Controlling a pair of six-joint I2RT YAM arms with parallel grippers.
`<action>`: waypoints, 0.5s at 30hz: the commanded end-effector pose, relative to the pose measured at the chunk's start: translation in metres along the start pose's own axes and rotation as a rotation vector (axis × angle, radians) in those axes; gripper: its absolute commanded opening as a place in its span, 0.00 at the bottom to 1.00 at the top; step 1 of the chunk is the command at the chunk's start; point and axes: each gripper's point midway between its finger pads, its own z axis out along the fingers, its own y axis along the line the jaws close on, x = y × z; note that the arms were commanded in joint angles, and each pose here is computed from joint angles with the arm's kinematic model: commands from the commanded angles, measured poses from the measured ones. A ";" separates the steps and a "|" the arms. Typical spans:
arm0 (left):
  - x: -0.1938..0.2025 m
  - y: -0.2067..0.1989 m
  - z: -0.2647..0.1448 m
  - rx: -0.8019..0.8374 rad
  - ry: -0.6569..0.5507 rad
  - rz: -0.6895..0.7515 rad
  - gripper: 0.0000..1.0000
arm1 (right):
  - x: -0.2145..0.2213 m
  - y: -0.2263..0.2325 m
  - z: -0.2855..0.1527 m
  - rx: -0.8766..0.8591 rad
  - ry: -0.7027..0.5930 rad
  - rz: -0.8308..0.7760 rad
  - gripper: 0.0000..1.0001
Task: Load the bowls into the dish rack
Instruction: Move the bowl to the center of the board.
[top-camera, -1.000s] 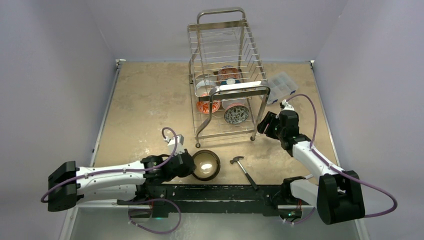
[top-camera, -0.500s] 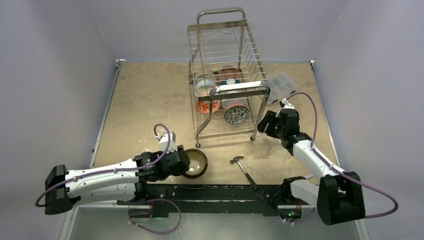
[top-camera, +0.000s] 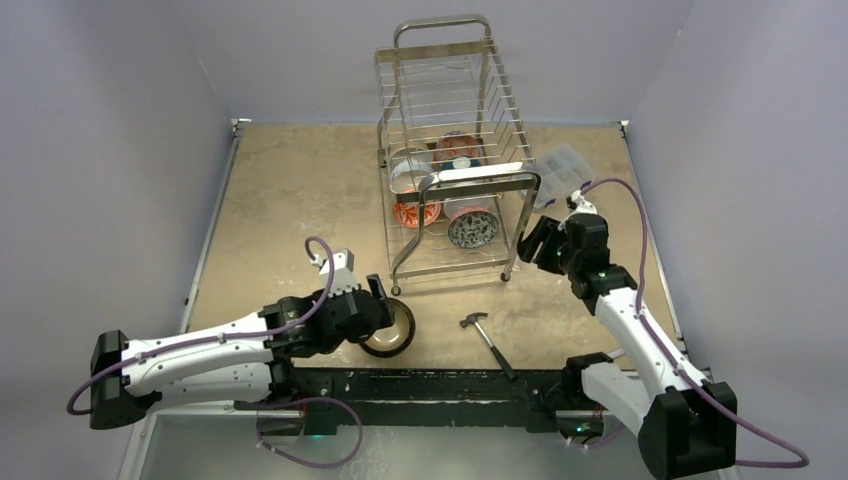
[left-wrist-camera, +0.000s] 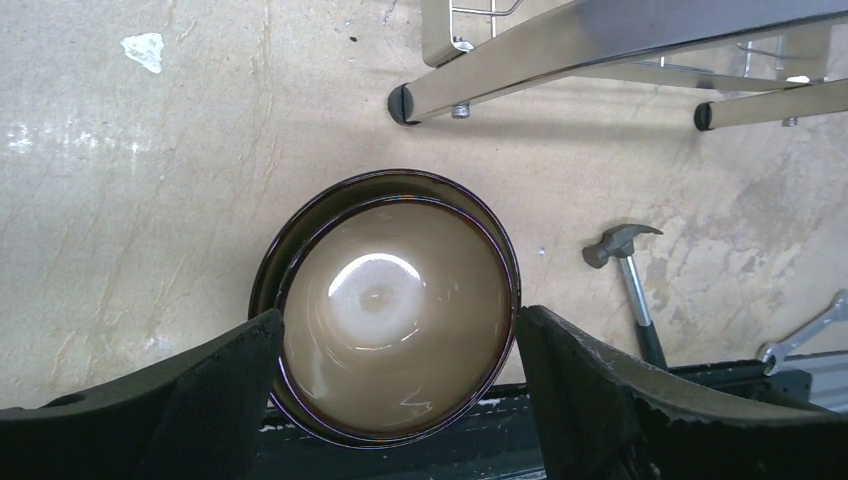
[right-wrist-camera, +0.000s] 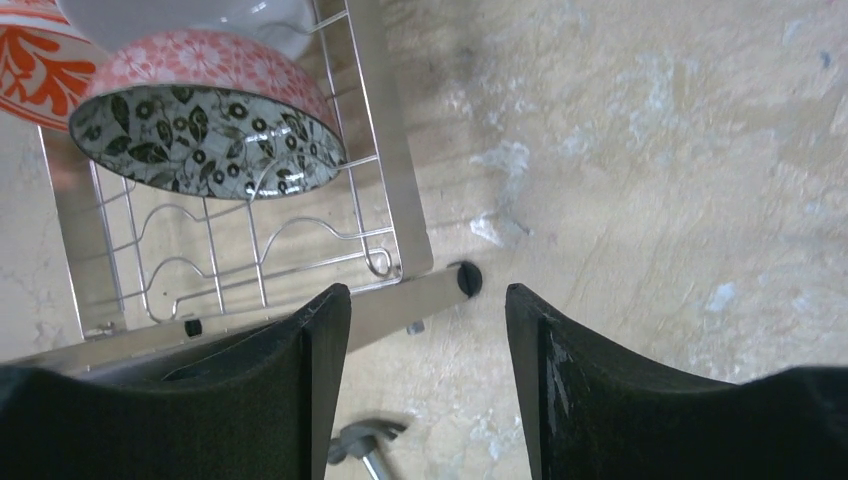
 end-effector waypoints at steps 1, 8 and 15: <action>-0.002 -0.008 0.001 0.077 -0.013 -0.054 0.83 | 0.017 0.014 -0.017 -0.055 0.092 0.050 0.61; 0.007 -0.005 0.007 0.048 0.015 -0.024 0.81 | 0.037 0.027 -0.033 -0.150 0.173 0.051 0.61; 0.001 0.009 0.007 -0.074 0.011 0.083 0.81 | 0.058 0.041 -0.034 -0.289 0.233 0.041 0.62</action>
